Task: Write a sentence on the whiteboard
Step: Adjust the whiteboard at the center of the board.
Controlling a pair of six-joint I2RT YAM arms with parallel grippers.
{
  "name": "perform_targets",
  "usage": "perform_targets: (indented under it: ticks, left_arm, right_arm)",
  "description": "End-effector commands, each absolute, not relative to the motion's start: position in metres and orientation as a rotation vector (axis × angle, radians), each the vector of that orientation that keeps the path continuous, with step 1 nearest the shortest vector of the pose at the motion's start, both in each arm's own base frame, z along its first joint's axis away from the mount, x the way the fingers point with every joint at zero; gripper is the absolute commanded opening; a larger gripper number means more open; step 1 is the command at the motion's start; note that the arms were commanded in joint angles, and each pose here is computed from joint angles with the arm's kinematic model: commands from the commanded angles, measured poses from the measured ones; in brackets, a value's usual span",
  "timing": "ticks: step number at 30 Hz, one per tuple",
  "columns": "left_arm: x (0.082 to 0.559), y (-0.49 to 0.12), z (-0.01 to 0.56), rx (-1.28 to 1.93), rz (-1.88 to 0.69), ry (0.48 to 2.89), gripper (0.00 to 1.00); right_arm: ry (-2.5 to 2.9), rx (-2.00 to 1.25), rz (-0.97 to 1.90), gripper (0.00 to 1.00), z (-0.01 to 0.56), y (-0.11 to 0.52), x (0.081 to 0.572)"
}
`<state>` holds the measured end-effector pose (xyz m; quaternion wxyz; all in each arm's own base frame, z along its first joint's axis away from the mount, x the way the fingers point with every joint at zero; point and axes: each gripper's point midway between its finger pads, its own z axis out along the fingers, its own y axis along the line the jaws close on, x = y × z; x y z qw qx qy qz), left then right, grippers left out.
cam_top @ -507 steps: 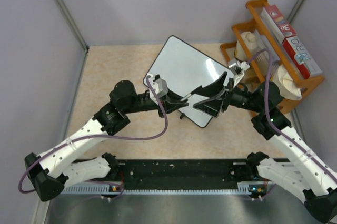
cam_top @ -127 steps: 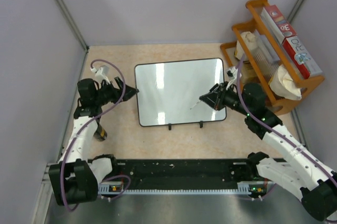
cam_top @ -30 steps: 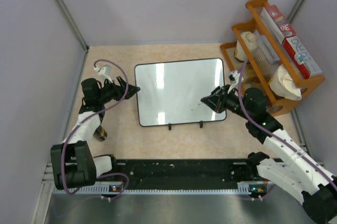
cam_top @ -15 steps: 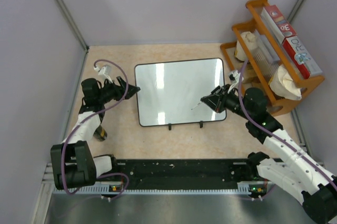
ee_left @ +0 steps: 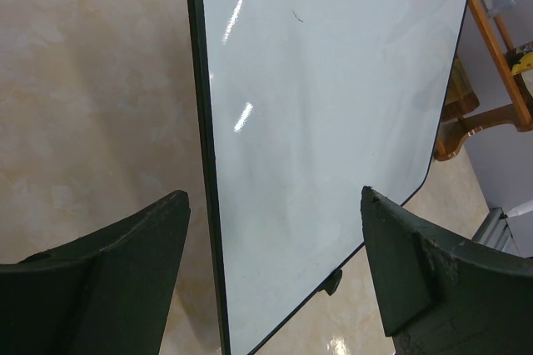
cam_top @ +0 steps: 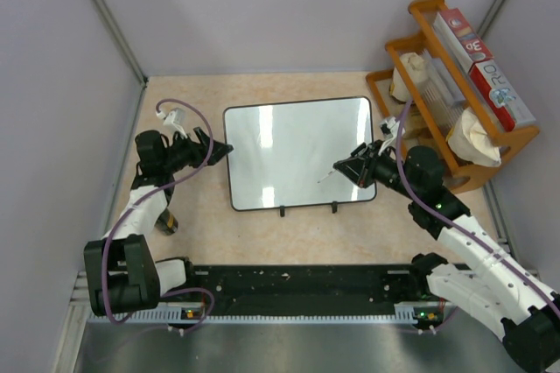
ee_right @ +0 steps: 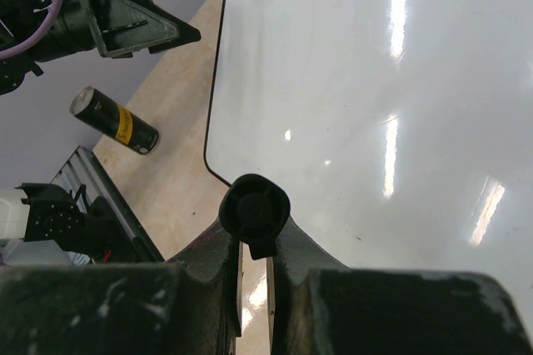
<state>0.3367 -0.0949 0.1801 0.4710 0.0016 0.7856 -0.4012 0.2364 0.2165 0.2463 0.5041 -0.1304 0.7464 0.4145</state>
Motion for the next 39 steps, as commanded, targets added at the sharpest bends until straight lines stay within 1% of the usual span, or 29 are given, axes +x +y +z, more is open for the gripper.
perform_targets:
  ticks: [1, 15, 24, 29, 37, 39]
  left_arm:
    - [0.338, -0.092, 0.186, 0.024, -0.959, 1.893, 0.87]
    - [0.342, -0.090, 0.182, 0.004, -0.951, 1.910, 0.87]
    - [0.358, -0.088, 0.181, -0.018, -0.962, 1.912, 0.86]
    - [0.373, -0.094, 0.179, -0.001, -1.049, 1.881, 0.85]
    - [0.405, -0.104, 0.185, 0.145, -1.177, 1.804, 0.82]
    - [0.406, -0.109, 0.190, 0.194, -1.223, 1.770, 0.81]
  right_arm:
    - [1.762, -0.317, 1.015, 0.00, 0.254, 0.217, 0.238]
    - [1.762, -0.316, 1.014, 0.00, 0.253, 0.216, 0.238]
    - [1.771, -0.318, 1.013, 0.00, 0.250, 0.218, 0.239]
    - [1.782, -0.316, 1.019, 0.00, 0.247, 0.219, 0.240]
    - [1.780, -0.313, 1.006, 0.00, 0.249, 0.218, 0.242]
    - [1.782, -0.312, 1.004, 0.00, 0.250, 0.218, 0.243]
